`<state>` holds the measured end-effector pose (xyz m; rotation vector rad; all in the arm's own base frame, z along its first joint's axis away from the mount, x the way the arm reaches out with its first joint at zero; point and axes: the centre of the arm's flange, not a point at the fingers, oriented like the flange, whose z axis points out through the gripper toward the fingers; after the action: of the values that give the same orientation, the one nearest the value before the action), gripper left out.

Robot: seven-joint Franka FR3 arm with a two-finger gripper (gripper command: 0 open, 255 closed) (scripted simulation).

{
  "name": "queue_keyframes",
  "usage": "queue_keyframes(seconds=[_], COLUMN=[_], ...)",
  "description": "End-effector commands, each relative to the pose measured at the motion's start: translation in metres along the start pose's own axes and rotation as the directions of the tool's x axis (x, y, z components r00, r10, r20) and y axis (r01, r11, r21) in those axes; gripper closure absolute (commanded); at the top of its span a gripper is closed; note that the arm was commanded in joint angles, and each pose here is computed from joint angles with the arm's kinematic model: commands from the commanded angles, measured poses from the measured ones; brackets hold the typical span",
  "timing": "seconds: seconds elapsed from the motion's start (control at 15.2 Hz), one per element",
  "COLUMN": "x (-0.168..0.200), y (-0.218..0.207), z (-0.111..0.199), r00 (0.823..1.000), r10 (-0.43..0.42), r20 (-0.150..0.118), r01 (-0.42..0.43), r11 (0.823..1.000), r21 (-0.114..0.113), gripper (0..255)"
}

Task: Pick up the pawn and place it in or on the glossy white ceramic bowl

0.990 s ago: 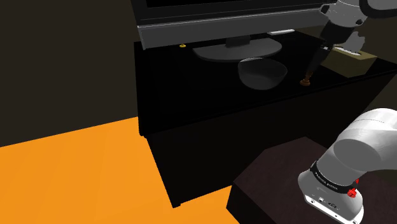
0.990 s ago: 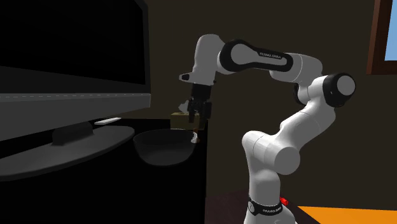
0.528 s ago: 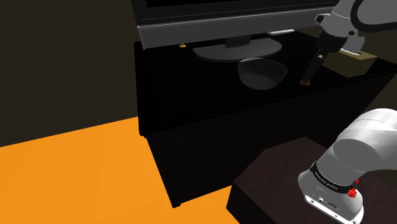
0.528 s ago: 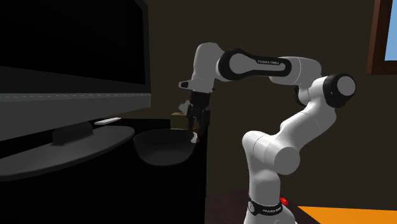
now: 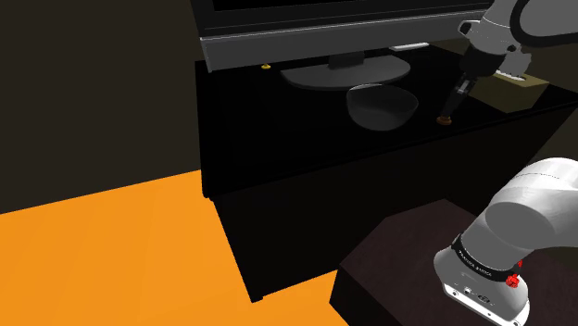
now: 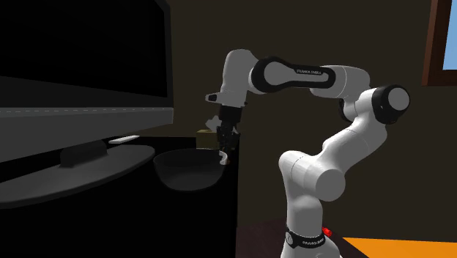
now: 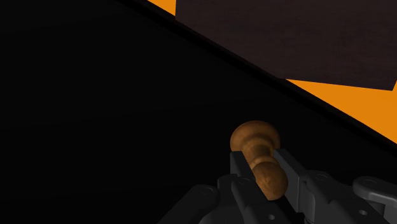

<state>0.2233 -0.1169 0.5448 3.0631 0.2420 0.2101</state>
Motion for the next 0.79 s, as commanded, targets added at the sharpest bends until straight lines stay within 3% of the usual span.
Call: queue_keyframes(seconds=[0.0, 0.4, 0.73], x=[0.0, 0.0, 0.003], y=[0.0, 0.0, 0.002], z=[0.0, 0.0, -0.026], r00=[1.0, 1.0, 1.0], r10=[0.0, 0.0, 0.0], r20=[0.0, 0.0, 0.0], r01=[0.0, 0.0, 0.0], r11=[1.0, 1.0, 1.0], r21=[0.0, 0.0, 0.0], gripper=[255, 255, 255])
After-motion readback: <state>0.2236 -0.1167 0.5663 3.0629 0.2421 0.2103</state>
